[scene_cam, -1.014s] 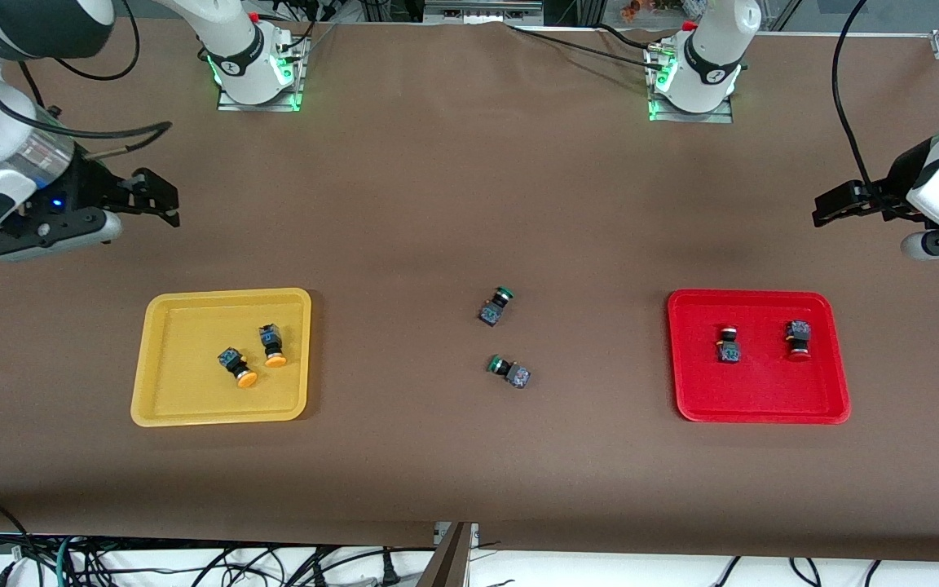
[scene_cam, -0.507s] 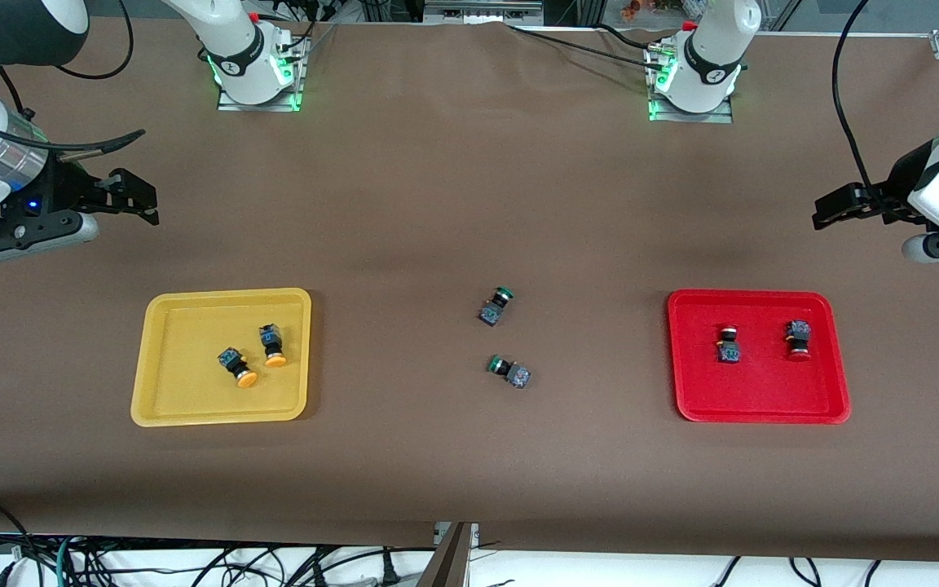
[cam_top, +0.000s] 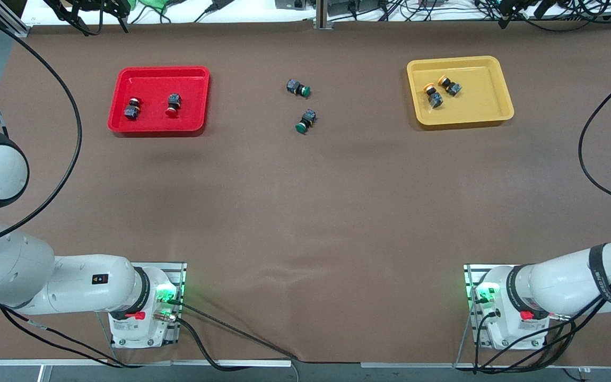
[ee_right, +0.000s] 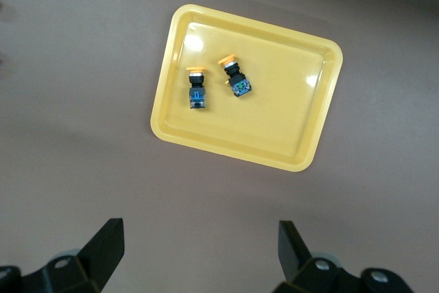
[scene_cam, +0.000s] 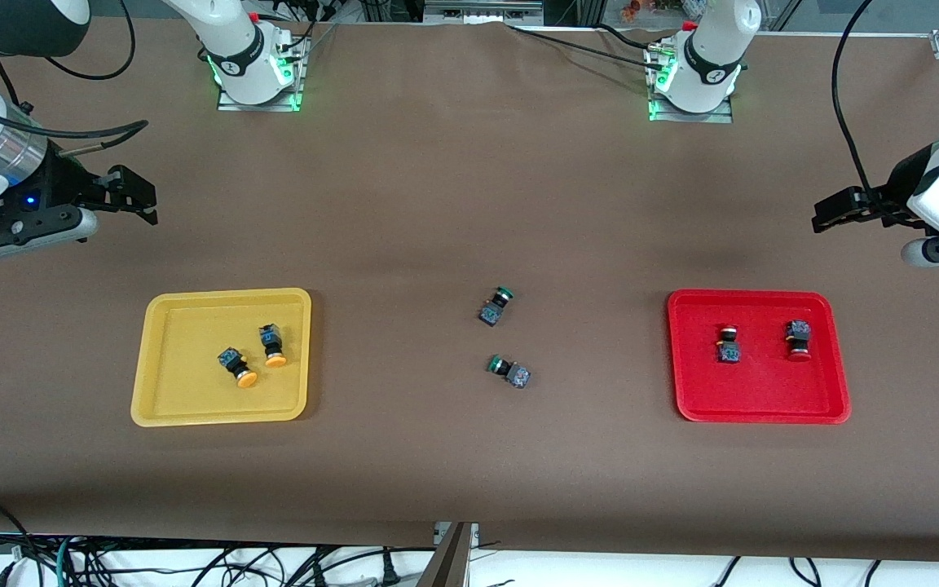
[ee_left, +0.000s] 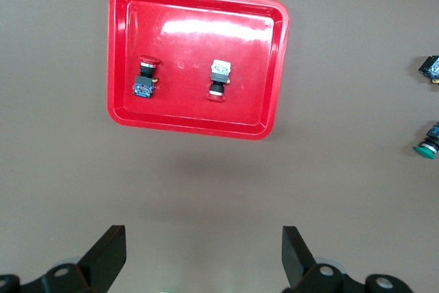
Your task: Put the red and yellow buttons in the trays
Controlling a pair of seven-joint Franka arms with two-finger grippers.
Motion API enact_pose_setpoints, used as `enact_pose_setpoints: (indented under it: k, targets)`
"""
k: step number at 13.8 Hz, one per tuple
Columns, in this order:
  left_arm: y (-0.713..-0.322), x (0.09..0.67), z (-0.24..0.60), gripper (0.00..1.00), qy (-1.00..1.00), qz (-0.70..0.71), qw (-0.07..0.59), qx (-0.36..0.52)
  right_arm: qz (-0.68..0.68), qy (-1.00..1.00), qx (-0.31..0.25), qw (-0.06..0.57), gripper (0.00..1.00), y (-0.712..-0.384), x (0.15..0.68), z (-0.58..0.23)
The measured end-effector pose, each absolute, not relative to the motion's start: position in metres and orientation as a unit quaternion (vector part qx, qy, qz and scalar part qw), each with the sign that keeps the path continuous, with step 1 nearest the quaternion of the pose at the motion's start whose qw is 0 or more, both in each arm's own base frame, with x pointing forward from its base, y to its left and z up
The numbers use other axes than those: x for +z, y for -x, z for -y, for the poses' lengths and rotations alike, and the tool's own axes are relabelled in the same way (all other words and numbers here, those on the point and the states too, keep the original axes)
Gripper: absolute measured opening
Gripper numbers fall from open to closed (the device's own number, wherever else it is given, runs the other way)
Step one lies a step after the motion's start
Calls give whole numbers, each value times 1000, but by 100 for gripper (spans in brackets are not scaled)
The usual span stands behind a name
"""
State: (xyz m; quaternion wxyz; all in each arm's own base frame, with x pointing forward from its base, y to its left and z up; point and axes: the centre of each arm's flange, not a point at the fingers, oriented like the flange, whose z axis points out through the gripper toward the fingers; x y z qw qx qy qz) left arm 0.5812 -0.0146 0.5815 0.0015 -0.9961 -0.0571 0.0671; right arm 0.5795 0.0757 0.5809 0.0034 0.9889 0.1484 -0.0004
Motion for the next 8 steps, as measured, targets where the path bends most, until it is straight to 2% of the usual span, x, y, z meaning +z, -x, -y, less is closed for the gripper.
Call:
enact_pose_setpoints:
  k: [8]
  targets:
    - [-581, 582, 15, 100, 996, 57, 1, 66, -155, -988, 5, 3, 100, -579, 586, -82]
